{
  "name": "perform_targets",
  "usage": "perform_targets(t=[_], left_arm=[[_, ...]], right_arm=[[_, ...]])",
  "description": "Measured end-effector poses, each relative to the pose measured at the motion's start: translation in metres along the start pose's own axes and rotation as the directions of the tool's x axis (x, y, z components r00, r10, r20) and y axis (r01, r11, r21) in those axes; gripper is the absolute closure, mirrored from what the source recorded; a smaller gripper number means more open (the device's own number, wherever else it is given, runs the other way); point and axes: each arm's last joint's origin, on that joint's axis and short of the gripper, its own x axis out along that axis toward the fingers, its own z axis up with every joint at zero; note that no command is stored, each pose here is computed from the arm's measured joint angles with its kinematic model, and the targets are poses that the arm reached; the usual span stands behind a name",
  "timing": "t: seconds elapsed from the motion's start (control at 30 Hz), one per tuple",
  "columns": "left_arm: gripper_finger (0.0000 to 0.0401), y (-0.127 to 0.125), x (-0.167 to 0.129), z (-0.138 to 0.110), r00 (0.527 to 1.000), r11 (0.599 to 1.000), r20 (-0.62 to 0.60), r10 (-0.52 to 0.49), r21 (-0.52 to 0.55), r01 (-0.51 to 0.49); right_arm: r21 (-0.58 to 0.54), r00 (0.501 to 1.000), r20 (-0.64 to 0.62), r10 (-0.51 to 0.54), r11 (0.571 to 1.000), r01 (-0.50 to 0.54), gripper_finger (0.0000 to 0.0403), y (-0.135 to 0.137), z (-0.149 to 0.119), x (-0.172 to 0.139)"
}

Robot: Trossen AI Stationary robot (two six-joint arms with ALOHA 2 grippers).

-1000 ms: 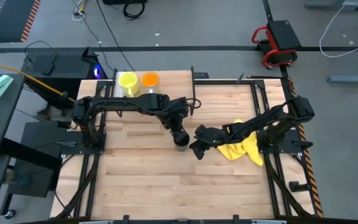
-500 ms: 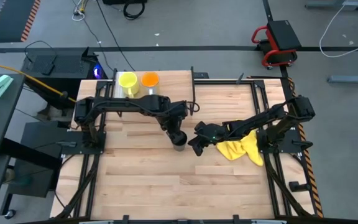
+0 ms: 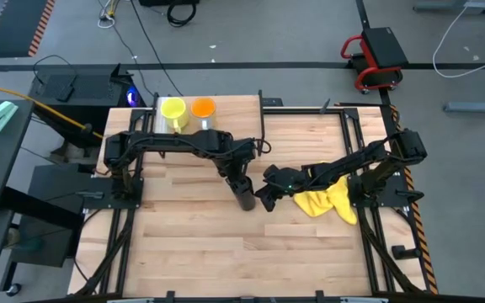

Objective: Stack small to large cups/mugs on shelf
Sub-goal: Put the black cup on the shelf

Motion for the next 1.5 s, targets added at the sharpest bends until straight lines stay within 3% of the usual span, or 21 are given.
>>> perform_targets(t=[0.8,1.2,1.5], left_arm=[[0.0316,-0.007,0.0,-0.002,1.0,1.0,0.002,-0.018,0.017,0.018],[0.0322,-0.013,0.001,-0.004,0.998,0.998,-0.009,-0.058,0.029,0.058],[0.032,-0.013,0.015,0.0,0.998,0.998,-0.01,-0.057,0.023,0.057]], right_arm=[[-0.032,1.0,-0.024,0.015,0.999,-0.016,0.0345,0.002,-0.003,0.0],[-0.032,0.998,-0.057,-0.029,0.999,0.027,0.0345,-0.002,-0.006,0.0],[-0.027,0.998,-0.056,-0.028,0.999,0.027,0.0345,-0.002,-0.006,0.0]])
